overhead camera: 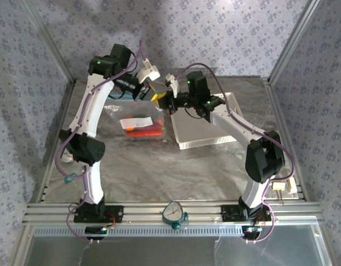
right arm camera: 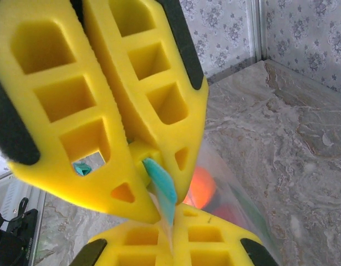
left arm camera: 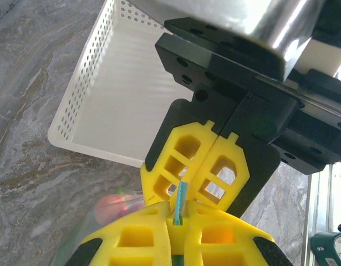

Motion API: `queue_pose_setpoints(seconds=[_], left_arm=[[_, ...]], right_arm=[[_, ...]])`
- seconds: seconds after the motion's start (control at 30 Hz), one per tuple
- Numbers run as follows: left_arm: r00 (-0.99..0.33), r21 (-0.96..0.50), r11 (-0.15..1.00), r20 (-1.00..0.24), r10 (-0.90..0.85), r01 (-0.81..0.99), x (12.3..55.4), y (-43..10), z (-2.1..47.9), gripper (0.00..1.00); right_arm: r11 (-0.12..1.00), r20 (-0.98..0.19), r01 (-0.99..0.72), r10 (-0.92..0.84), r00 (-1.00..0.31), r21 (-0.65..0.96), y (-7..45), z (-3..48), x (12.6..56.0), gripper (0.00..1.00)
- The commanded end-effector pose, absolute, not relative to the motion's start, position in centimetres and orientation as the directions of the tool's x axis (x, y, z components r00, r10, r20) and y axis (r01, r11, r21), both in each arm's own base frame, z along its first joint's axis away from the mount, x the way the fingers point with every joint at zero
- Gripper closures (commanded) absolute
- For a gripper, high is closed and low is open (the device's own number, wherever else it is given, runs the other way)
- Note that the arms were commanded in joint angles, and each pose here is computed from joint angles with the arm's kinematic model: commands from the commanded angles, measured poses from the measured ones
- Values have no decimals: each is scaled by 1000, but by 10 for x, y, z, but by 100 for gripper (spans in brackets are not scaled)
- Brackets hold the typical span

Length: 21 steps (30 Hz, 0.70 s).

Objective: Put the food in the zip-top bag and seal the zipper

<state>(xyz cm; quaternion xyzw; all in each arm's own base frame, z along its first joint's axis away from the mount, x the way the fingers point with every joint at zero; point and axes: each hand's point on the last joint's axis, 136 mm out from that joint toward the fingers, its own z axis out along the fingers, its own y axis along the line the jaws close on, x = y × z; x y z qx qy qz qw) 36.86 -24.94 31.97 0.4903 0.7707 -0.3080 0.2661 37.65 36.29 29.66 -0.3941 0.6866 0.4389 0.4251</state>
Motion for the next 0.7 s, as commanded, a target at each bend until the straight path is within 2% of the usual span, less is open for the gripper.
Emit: queue_pose_setpoints(seconds=[0.0,0.67], left_arm=[[-370,-192,343,-719,588,919,363,-233,334,95],[-399,-165,410,-701,591,897,369,-210,335,96]], right_arm=[[315,-937,-912,-143,-319,263,352,309,377,100],[335,-938,-906,-138,-318,258,345,311,378,100]])
